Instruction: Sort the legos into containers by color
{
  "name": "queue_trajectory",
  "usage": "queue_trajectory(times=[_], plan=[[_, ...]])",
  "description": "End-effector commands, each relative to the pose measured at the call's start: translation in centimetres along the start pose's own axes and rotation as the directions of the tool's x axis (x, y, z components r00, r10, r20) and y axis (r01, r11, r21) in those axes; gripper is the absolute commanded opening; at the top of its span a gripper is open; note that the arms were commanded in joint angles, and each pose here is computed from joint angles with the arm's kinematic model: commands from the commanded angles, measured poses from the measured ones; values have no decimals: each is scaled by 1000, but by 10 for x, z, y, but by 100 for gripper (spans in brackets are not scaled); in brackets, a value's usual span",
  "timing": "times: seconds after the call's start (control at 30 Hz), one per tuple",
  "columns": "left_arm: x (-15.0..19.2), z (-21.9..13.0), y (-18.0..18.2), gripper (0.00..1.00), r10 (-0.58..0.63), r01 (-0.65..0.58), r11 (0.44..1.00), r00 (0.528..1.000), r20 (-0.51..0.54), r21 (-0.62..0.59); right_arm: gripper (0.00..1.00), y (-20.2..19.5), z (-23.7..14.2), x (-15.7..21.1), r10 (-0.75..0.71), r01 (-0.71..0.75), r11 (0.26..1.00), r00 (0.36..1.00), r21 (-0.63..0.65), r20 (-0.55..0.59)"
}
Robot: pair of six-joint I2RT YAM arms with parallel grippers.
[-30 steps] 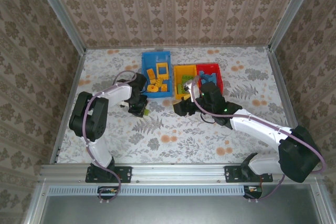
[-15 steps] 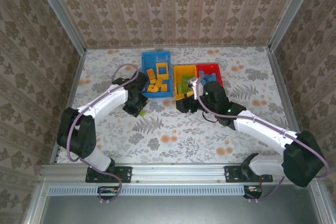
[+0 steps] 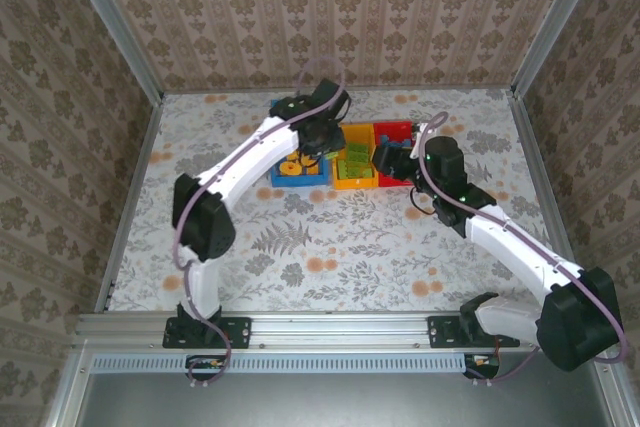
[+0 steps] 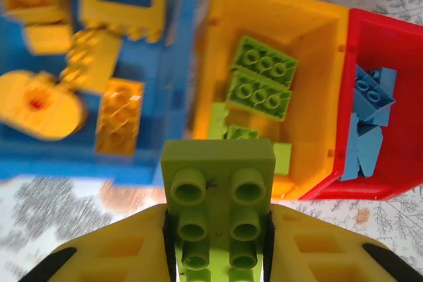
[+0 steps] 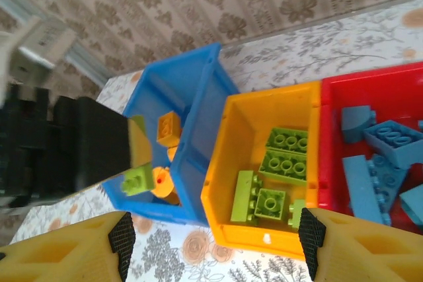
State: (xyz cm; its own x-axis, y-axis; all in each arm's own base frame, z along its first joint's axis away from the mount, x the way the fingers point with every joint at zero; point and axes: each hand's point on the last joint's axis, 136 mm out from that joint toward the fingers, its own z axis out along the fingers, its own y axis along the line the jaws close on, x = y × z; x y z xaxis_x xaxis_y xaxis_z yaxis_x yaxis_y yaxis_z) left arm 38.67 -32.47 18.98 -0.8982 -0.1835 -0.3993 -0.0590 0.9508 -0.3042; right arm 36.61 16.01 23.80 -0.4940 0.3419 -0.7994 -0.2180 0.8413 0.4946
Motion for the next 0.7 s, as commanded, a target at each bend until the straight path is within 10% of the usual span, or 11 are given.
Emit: queue_trajectory(times=[0.0, 0.67], plan=[[-14, 18, -15, 35, 150, -150, 989, 989, 2, 1, 70, 2, -10, -26, 76, -77, 997, 994, 4, 77], [-37, 122, -25, 37, 216, -216, 976, 976, 35, -21, 71, 7, 21, -17, 166, -170, 981, 985, -92, -43]])
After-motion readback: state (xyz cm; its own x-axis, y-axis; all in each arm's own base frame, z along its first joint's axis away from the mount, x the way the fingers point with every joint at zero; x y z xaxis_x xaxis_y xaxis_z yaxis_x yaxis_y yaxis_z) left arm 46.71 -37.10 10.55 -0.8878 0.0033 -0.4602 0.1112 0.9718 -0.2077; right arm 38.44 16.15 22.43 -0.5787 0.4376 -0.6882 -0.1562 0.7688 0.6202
